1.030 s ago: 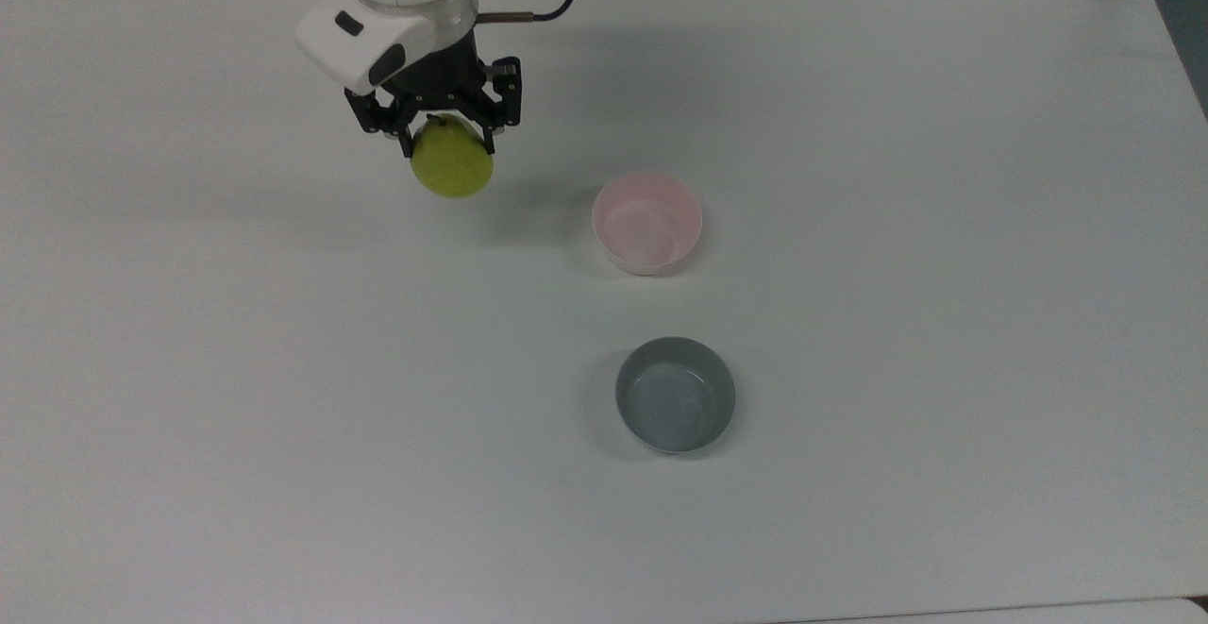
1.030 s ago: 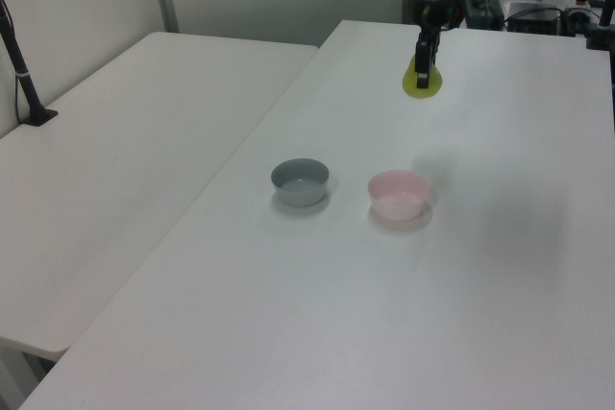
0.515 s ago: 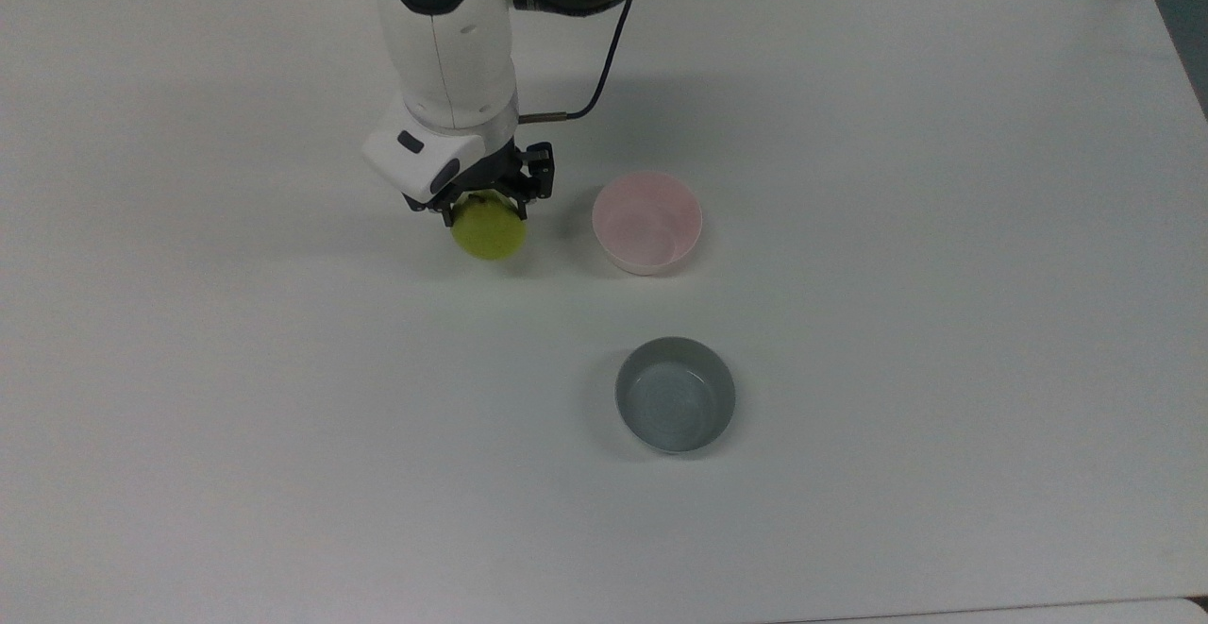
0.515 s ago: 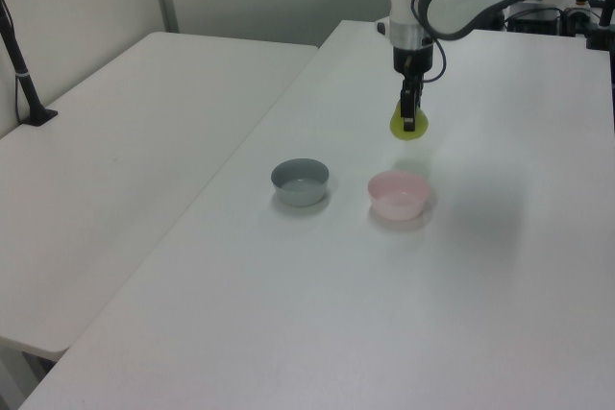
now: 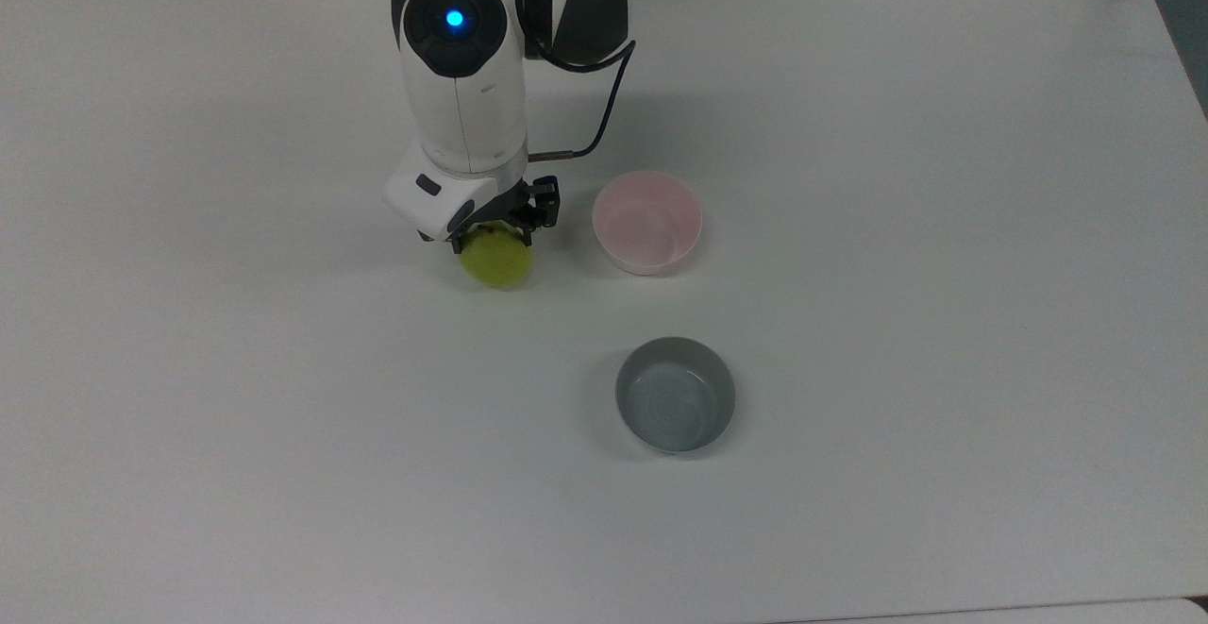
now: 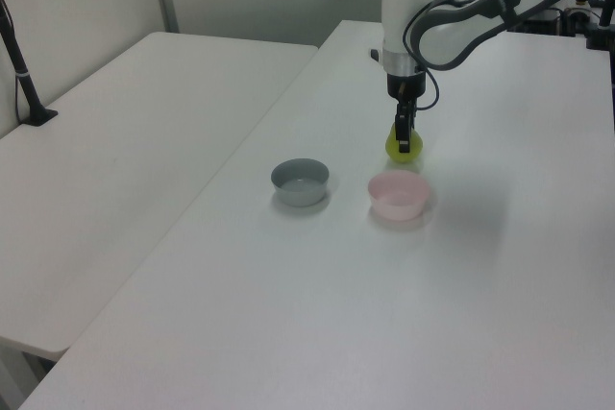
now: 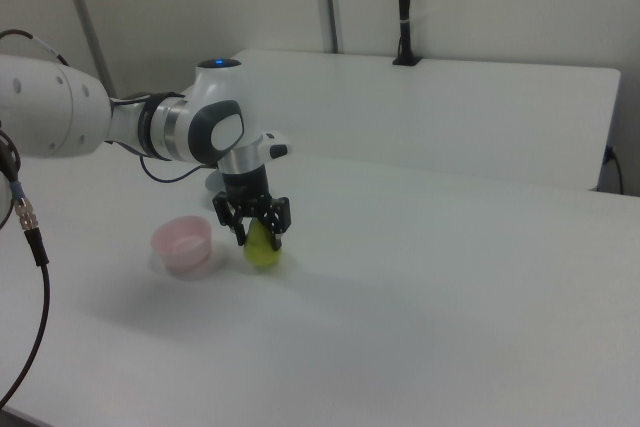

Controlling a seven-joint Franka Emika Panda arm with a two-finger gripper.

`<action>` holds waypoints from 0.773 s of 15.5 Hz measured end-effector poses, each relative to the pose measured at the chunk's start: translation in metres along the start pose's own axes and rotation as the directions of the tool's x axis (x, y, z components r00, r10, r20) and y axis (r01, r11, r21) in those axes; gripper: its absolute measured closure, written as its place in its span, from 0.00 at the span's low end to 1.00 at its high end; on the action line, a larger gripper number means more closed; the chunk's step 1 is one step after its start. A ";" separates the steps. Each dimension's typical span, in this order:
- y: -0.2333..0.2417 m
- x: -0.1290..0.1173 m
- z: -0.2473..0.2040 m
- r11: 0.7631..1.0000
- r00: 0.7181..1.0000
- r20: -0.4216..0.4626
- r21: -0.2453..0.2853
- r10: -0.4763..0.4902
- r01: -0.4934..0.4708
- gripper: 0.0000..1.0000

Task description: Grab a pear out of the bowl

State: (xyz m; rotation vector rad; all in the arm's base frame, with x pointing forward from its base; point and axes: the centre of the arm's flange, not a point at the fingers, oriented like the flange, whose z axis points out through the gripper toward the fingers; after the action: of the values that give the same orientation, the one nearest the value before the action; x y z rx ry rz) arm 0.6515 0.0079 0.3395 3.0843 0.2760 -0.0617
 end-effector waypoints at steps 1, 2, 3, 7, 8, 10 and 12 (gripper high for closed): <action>0.000 0.000 0.004 1.000 1.000 0.004 -0.001 -0.002 0.002 0.26; 0.000 0.001 0.006 1.000 1.000 0.006 -0.004 -0.004 0.004 0.26; 0.000 0.001 0.006 1.000 1.000 0.006 -0.005 -0.005 0.005 0.26; 0.000 0.001 0.007 1.000 1.000 0.005 -0.007 -0.006 0.006 0.15; 0.000 0.001 0.006 1.000 1.000 0.004 -0.007 -0.006 0.006 0.06; 0.000 0.002 -0.002 1.000 1.000 -0.010 -0.009 -0.003 0.003 0.00; 0.002 0.000 -0.023 1.000 1.000 -0.029 -0.013 0.006 -0.006 0.00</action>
State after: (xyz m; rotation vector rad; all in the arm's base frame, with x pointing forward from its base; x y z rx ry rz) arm 0.6529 0.0068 0.3628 3.0753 0.2671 -0.0144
